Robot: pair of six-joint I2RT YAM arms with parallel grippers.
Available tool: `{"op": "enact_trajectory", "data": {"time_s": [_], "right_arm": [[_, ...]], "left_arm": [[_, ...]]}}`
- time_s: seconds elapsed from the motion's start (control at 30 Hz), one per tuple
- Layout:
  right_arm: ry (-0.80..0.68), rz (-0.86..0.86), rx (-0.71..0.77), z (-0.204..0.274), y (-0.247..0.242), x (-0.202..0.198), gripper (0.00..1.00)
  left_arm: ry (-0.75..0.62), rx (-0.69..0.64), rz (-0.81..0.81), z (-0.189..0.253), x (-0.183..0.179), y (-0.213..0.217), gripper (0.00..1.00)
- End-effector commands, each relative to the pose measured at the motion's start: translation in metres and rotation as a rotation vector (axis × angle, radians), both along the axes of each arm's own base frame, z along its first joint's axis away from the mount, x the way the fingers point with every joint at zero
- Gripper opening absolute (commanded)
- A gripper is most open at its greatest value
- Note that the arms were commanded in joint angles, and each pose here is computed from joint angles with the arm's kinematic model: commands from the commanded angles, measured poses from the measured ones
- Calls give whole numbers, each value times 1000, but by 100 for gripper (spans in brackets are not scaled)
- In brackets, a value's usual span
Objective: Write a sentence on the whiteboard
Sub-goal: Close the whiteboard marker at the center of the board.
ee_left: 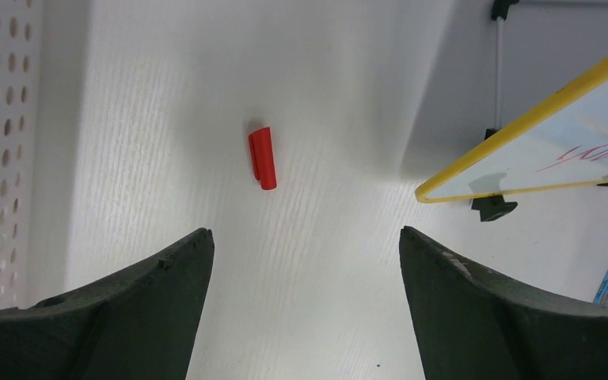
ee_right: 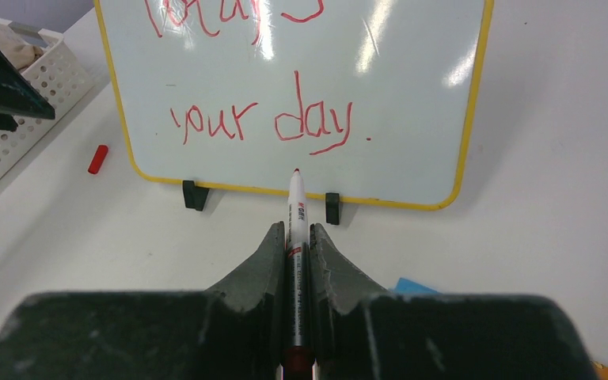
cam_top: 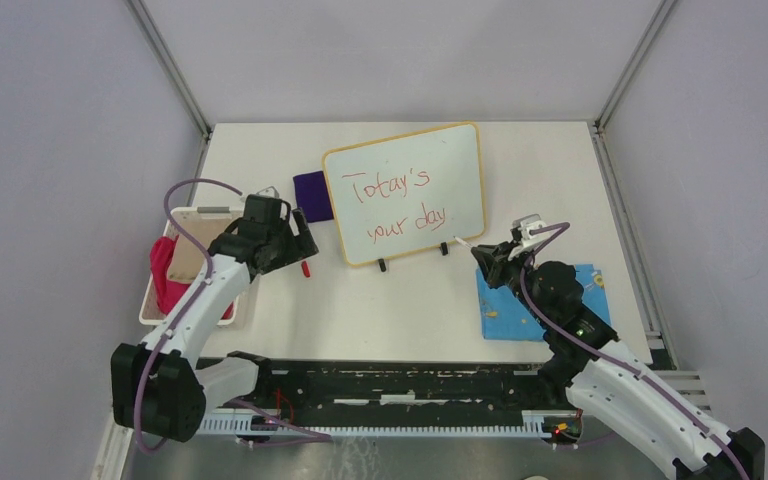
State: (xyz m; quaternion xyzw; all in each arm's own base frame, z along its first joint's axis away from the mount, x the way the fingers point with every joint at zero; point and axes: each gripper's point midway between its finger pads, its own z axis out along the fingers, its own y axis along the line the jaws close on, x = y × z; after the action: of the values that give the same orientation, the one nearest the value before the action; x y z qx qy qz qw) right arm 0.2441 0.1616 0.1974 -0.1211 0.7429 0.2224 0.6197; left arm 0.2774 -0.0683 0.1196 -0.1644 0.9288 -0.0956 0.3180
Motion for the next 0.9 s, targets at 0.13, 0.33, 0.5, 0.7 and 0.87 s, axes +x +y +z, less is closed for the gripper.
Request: {"op": "enact_trajectory", "data": {"time_s": [0.13, 0.33, 0.5, 0.7, 0.87], "right_arm": [[-66, -77, 43, 14, -15, 2, 0], [-86, -103, 56, 20, -18, 6, 0], [-93, -86, 53, 29, -12, 9, 0], [-93, -82, 51, 23, -12, 8, 0], [-90, -72, 62, 23, -10, 8, 0]], "left_arm": [[49, 66, -64, -13, 6, -5, 85], [118, 94, -61, -38, 16, -4, 77], [181, 106, -53, -57, 26, -5, 60], [187, 152, -11, -67, 29, 4, 55], [215, 199, 21, -80, 27, 15, 53]]}}
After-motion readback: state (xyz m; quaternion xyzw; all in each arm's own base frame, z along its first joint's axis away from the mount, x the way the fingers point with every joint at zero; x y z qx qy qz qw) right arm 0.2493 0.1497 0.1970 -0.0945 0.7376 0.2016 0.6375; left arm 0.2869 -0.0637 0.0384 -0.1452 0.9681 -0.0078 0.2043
